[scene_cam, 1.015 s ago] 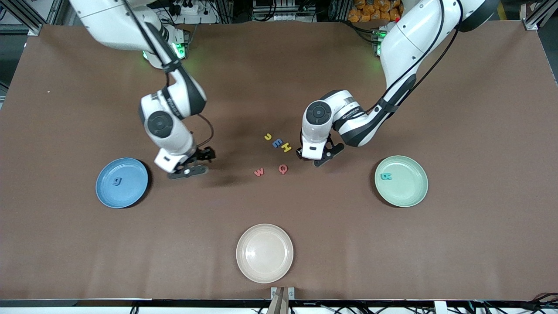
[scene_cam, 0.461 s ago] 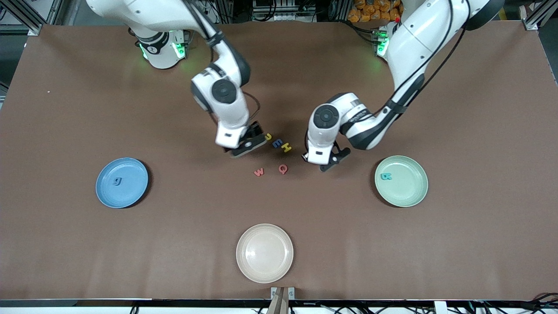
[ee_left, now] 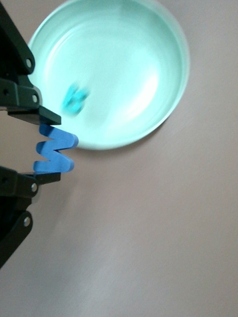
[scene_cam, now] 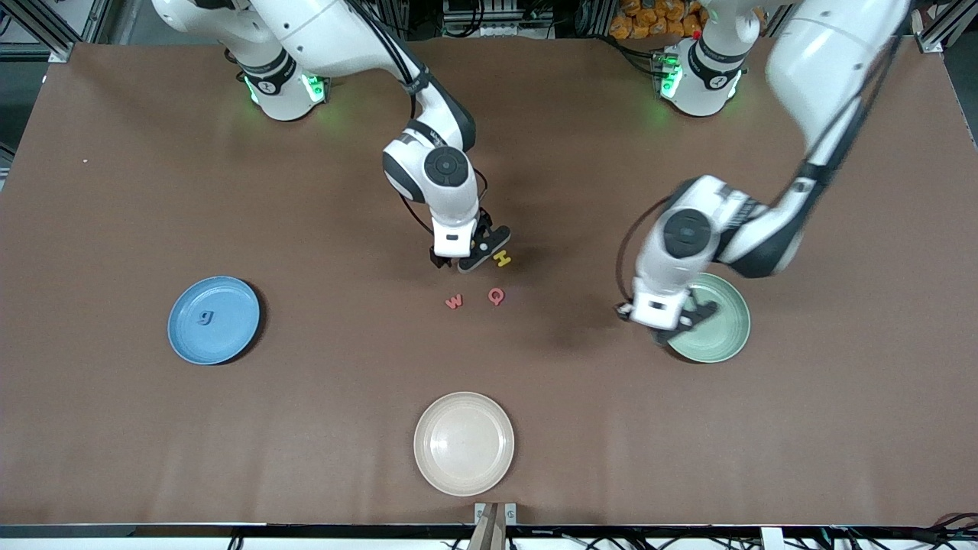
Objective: Sort upper and lower case letters into plates
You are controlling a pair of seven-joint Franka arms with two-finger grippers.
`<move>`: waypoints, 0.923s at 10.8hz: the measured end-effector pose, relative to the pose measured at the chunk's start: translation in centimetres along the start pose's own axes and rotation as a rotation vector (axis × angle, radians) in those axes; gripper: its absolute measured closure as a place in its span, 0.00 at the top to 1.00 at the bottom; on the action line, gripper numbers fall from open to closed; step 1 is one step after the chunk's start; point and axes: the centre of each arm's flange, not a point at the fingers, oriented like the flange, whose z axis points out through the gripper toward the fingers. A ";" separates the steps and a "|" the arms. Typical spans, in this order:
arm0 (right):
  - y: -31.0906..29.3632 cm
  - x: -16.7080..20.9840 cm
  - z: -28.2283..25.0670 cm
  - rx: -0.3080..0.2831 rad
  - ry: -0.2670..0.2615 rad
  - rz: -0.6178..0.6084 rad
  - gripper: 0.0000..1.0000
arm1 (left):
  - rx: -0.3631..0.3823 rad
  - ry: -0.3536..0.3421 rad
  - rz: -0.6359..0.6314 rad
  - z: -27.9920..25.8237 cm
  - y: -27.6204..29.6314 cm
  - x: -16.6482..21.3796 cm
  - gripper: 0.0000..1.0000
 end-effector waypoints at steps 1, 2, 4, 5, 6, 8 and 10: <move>-0.1 -0.1 0.5 0.001 -0.008 -0.012 1.00 | 0.008 -0.009 0.033 0.6 -3.0 2.2 0.43; -0.4 -0.2 0.6 0.003 -0.011 -0.020 1.00 | 0.017 -0.025 0.053 1.6 -5.7 3.9 0.43; -1.3 -0.3 0.6 0.012 -0.016 -0.034 1.00 | 0.025 -0.064 0.058 3.8 -7.8 4.6 0.43; -1.8 -0.3 0.6 0.016 -0.018 -0.040 1.00 | 0.025 -0.078 0.066 4.5 -7.4 4.1 0.43; -2.2 -0.5 0.7 0.019 -0.021 -0.046 1.00 | 0.025 -0.087 0.075 4.9 -7.0 3.7 0.44; -3.3 -0.7 0.8 0.021 -0.025 -0.062 1.00 | 0.023 -0.091 0.084 5.0 -6.5 3.3 0.67; -3.6 -0.9 0.9 0.022 -0.017 -0.068 1.00 | 0.017 -0.084 0.088 4.6 -6.1 3.3 0.94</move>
